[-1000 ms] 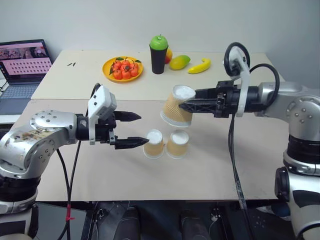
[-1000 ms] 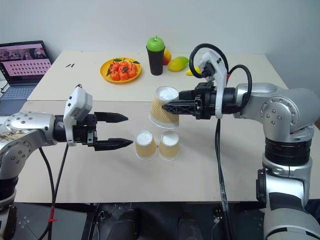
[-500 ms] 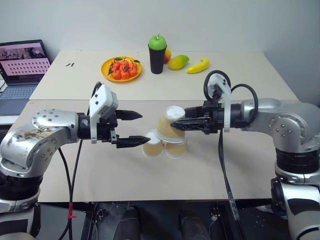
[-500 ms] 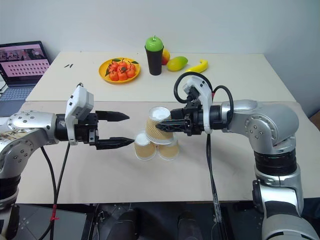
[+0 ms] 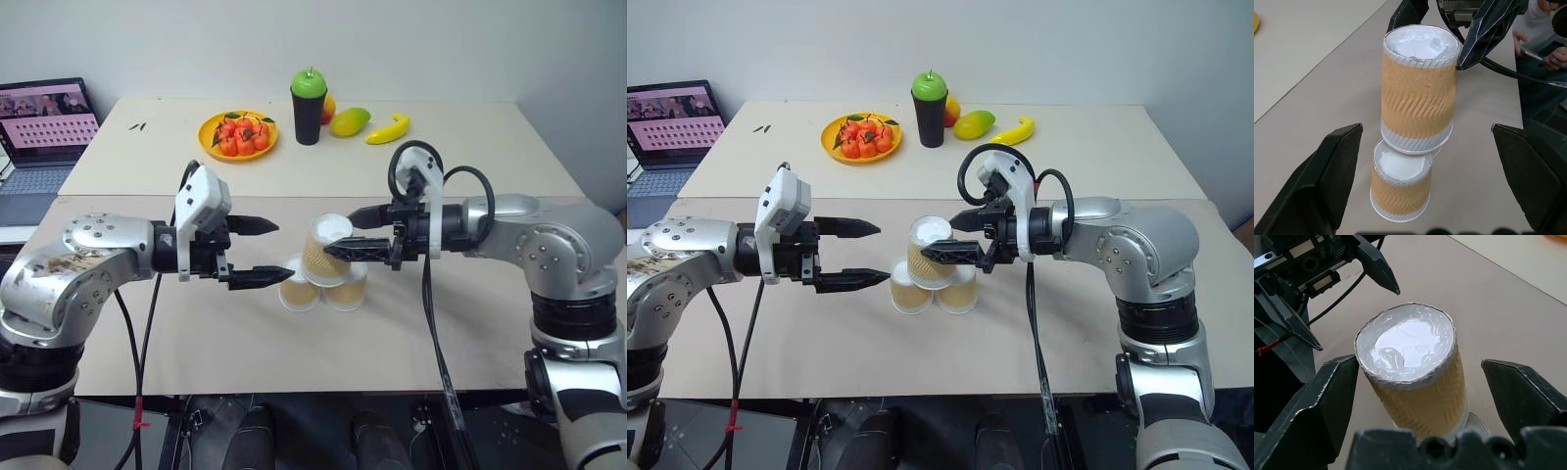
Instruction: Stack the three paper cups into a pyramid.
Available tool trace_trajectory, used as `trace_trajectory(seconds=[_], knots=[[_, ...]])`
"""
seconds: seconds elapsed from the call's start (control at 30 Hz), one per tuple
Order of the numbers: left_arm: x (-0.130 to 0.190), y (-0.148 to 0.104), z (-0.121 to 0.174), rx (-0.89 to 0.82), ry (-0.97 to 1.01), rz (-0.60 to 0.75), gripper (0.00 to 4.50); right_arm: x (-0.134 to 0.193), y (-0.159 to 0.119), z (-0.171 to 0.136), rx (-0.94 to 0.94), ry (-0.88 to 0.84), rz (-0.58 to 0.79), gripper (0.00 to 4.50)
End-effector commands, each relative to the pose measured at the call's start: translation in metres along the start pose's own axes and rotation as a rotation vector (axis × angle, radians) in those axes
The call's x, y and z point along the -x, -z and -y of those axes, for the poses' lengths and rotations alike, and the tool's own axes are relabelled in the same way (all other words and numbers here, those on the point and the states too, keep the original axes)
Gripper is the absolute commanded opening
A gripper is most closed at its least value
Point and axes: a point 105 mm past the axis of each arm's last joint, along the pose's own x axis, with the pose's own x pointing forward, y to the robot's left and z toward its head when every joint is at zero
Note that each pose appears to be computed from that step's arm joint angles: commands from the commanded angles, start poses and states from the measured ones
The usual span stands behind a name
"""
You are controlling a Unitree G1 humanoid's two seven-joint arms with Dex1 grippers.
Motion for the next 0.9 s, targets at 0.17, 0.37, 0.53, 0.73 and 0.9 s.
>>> trace_trajectory(seconds=[0.17, 0.37, 0.53, 0.73, 0.9], knots=[[-0.001, -0.012, 0.0, -0.062, -0.005, 0.019, 4.5, 0.003, -0.013, -0.003, 0.059, 0.006, 0.043, 4.46], [-0.003, -0.013, -0.002, -0.068, -0.005, 0.023, 4.5, 0.007, -0.015, -0.011, 0.09, -0.026, 0.035, 4.46], [-0.004, -0.012, 0.001, -0.065, 0.011, 0.021, 4.5, 0.01, -0.008, -0.022, 0.12, -0.073, 0.0, 4.46], [-0.004, -0.013, -0.001, -0.066, 0.006, 0.022, 4.5, 0.015, -0.006, -0.018, 0.125, -0.047, -0.01, 4.46], [-0.004, -0.013, -0.002, -0.068, 0.007, 0.023, 4.5, 0.019, -0.005, -0.012, 0.128, -0.016, -0.018, 4.46]])
